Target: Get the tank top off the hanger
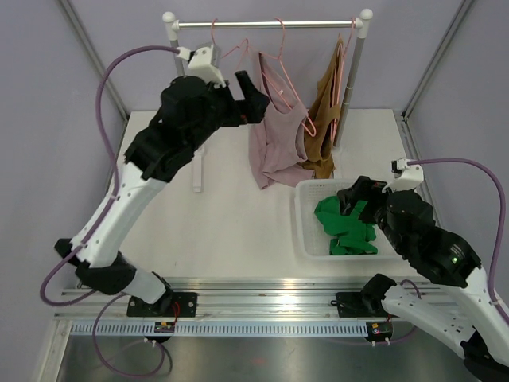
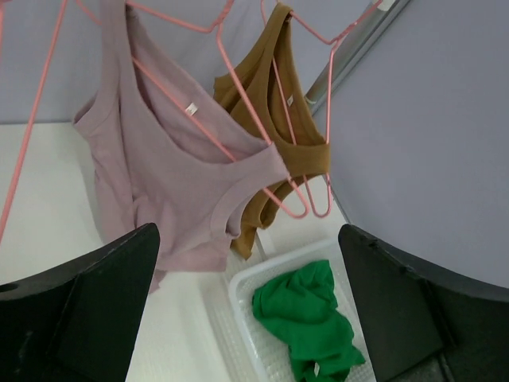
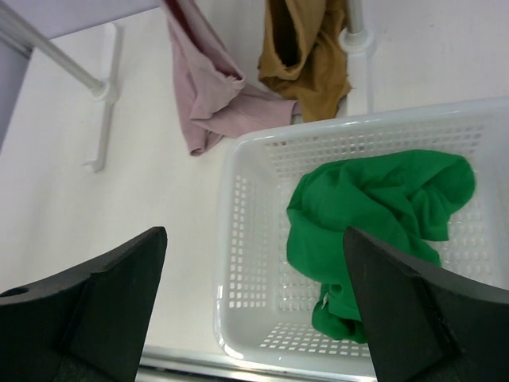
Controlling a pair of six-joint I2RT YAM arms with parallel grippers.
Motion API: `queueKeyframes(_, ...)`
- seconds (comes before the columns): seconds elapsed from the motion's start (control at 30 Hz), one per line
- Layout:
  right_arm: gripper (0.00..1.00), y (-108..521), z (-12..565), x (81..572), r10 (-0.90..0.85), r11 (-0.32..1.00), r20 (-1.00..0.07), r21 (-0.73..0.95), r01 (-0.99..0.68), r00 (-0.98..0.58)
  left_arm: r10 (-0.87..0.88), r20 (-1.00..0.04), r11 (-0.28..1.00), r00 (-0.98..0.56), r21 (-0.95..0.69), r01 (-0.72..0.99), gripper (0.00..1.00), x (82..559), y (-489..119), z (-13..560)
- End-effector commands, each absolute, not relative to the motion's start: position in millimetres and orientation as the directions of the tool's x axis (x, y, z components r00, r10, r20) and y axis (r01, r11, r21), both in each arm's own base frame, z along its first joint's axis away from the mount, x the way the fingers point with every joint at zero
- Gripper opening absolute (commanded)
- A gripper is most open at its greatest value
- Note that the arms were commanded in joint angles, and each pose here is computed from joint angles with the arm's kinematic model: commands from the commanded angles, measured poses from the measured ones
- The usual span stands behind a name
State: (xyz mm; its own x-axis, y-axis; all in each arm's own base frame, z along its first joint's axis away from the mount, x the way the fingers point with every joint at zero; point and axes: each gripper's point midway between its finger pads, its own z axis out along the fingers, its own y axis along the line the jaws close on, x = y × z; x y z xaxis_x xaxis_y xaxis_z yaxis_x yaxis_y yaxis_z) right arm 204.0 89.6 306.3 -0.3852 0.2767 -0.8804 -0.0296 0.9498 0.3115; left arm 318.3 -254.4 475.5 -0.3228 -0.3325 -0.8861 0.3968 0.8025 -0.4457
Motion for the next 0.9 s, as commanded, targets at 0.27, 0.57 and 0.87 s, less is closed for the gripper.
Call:
queueKeyframes(0.27, 0.99, 119.2, 316.8, 173.1, 0.365, 0.839, -0.830, 0.489, -0.237, -0.423, -0.328, -0.930, 0.889, -0.168, -0.364, 0.278, 0.99, 416.4, -328.8, 474.5)
queueKeyframes(0.57, 0.97, 126.0, 299.2, 161.8, 0.332, 0.824, -0.812, 0.497, -0.271, -0.480, -0.268, -0.960, 0.932, -0.075, -0.278, 0.233, 0.73, 474.9, -362.9, 434.5)
queueKeyframes(0.87, 0.96, 128.1, 297.0, 158.2, 0.316, 0.818, -0.814, 0.494, -0.295, -0.487, -0.278, -0.955, 0.929, -0.098, -0.294, 0.224, 0.27, 504.9, -351.0, 419.8)
